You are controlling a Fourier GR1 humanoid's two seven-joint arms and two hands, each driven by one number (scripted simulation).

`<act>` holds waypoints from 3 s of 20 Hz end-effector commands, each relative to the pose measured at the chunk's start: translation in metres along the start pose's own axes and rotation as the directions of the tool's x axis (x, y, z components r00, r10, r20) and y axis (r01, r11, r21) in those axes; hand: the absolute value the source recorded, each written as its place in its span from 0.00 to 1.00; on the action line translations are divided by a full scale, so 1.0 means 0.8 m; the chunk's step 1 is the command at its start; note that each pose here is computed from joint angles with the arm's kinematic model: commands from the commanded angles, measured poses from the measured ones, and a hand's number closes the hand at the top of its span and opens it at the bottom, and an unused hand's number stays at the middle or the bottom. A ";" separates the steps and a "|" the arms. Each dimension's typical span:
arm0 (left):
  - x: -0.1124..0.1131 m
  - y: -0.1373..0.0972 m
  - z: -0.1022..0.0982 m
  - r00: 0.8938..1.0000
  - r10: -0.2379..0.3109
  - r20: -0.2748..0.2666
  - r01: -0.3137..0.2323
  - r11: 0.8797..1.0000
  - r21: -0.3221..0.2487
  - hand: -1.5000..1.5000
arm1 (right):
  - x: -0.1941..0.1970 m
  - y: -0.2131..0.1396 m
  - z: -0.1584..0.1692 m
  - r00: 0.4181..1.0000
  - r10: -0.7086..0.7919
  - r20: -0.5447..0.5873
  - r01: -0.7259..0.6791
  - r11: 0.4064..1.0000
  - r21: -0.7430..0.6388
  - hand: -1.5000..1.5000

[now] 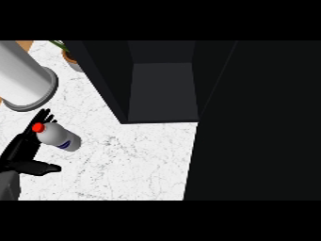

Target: Pick up the bottled water, place it into the cabinet and close the cabinet

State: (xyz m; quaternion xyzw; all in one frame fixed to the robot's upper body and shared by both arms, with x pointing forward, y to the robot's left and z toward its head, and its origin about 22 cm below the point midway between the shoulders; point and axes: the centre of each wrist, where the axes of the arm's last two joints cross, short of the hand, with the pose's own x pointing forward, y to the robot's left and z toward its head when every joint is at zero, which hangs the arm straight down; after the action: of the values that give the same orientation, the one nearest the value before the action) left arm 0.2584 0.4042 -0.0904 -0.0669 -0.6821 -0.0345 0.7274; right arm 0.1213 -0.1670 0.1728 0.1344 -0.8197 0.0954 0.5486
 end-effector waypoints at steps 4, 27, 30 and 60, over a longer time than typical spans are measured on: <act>-0.013 -0.008 -0.009 0.996 0.033 0.079 -0.031 0.999 -0.028 0.00 | 0.021 -0.007 -0.012 0.996 0.069 0.054 -0.065 0.996 -0.059 0.00; -0.017 -0.061 -0.053 0.949 -0.078 0.306 0.122 0.985 -0.125 1.00 | 0.014 0.000 0.003 0.998 0.064 0.025 -0.064 0.998 -0.013 0.00; -0.016 -0.070 -0.060 0.928 -0.107 0.358 0.150 0.984 -0.095 1.00 | 0.034 -0.010 0.015 0.997 0.067 0.038 -0.066 0.998 -0.015 0.00; 0.109 -0.379 -0.126 0.933 0.045 0.358 -0.061 0.998 0.035 1.00 | 0.022 -0.002 0.022 0.999 0.043 0.028 -0.041 0.998 -0.051 0.00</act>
State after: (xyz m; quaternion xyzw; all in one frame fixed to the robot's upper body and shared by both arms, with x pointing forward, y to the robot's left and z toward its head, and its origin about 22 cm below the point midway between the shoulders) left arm 0.3194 0.1108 -0.0116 -0.0802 -0.8013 0.0214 0.5925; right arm 0.1166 -0.1713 0.1671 0.1137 -0.8163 0.0904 0.5591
